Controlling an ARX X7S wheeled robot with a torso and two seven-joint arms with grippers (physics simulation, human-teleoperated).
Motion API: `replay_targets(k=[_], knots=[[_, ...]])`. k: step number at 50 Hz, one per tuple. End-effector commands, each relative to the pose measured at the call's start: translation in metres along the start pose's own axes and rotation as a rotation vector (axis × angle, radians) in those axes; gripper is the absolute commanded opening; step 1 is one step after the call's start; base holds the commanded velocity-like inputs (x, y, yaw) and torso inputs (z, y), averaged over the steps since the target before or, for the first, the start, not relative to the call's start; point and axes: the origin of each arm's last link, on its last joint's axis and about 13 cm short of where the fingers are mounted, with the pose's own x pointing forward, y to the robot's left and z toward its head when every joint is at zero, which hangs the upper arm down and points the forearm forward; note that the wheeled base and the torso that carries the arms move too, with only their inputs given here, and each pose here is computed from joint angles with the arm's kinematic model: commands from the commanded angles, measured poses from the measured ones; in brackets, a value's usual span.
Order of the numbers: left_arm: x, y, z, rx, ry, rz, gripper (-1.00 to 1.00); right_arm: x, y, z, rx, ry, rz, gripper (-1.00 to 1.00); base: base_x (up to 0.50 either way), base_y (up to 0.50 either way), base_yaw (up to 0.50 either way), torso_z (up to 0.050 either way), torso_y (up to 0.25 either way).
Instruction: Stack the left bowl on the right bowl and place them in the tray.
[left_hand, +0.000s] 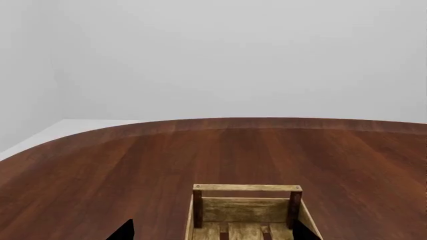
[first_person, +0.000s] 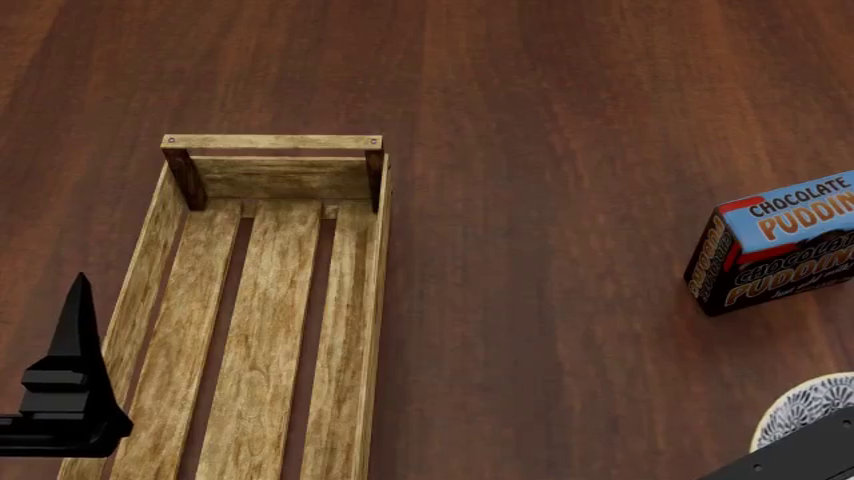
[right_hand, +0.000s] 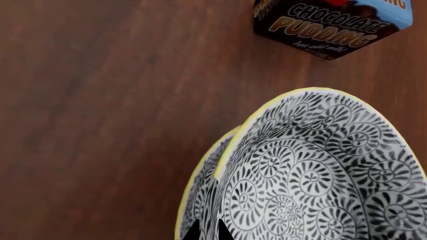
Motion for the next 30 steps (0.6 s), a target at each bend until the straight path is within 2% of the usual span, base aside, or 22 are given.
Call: replay_targets(k=[1, 17, 18, 30], knots=[[0.0002, -0.0010, -0.0008, 0.001, 0.002, -0.004, 1.00, 0.0041, -0.0051, 0.0007, -0.004, -0.006, -0.030, -1.00, 0.00, 0.00, 0.00, 0.000, 0.000], [-0.0003, -0.0002, -0.0015, 0.002, 0.003, 0.000, 1.00, 0.0081, -0.0052, -0.0007, 0.009, 0.006, -0.031, -1.00, 0.00, 0.00, 0.00, 0.000, 0.000], [-0.0004, -0.0001, -0.0016, 0.002, 0.003, 0.000, 1.00, 0.0080, -0.0051, -0.0008, 0.010, 0.007, -0.031, 1.00, 0.00, 0.00, 0.00, 0.000, 0.000], [-0.0010, 0.0009, -0.0026, 0.000, 0.003, 0.003, 1.00, 0.0061, -0.0052, -0.0011, 0.021, 0.008, -0.040, 1.00, 0.00, 0.00, 0.00, 0.000, 0.000]])
